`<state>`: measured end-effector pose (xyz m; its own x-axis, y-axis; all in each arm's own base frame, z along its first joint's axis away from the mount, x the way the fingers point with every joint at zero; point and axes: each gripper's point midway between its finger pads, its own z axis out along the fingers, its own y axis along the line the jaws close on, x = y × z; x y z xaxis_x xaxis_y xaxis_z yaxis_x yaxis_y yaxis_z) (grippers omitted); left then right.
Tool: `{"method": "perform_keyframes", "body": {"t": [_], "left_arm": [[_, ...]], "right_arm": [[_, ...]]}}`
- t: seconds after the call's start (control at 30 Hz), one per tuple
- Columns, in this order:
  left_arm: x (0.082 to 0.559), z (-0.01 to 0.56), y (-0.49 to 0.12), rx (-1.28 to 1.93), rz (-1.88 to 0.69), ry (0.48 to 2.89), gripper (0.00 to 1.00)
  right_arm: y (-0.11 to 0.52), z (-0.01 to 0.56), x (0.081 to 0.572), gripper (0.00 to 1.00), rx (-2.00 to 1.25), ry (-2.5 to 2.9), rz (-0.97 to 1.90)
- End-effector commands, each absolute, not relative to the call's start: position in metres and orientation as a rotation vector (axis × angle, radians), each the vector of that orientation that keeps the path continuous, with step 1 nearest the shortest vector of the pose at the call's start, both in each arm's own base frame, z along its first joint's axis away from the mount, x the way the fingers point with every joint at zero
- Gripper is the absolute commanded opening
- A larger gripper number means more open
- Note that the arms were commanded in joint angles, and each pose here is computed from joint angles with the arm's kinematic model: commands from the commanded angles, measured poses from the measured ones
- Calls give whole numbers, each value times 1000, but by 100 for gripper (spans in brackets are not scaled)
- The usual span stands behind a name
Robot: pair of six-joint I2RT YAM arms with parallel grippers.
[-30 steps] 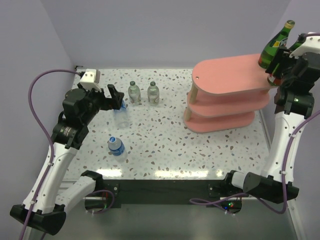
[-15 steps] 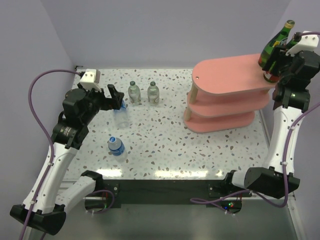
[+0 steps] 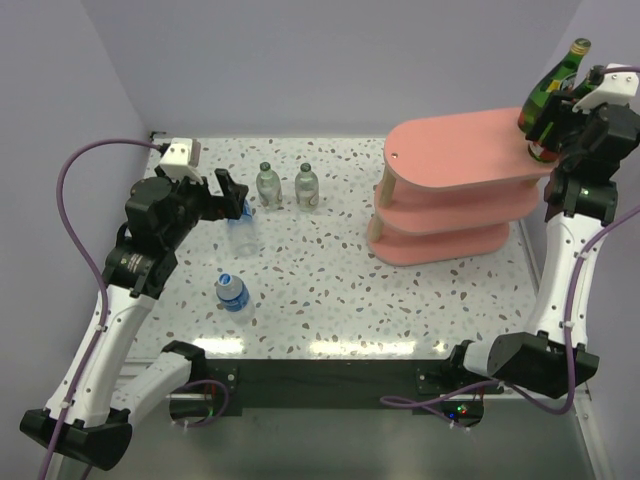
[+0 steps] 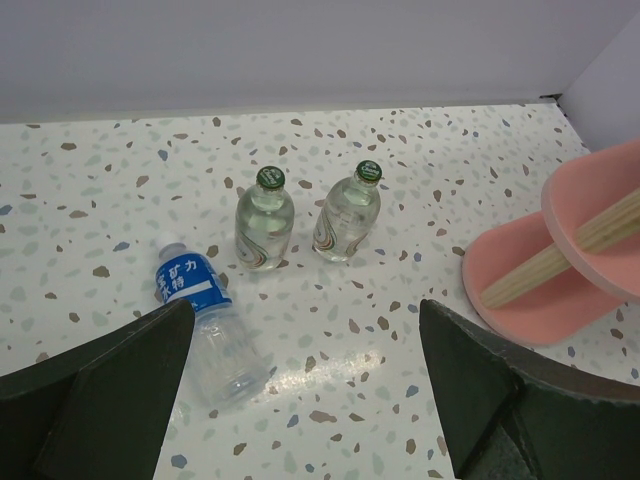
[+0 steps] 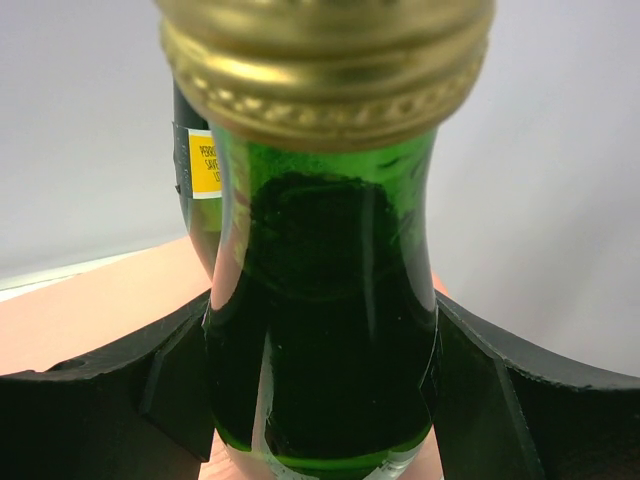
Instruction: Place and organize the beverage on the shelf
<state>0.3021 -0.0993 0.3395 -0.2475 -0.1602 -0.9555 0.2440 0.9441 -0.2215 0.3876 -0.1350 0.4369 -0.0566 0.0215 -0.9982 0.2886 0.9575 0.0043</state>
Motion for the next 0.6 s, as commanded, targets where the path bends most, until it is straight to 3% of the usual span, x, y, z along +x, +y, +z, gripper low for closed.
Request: {"method": "perform_keyframes", "body": {"t": [0.0,0.57], "left_arm": [[306,358,-98,61,-374,1716,100],[305,360,-98,59,-379,1710,100]], "right_arm": [[-134,482,377,27,219,1463,-241],[-130,471,372,47,212,1494,-227]]}}
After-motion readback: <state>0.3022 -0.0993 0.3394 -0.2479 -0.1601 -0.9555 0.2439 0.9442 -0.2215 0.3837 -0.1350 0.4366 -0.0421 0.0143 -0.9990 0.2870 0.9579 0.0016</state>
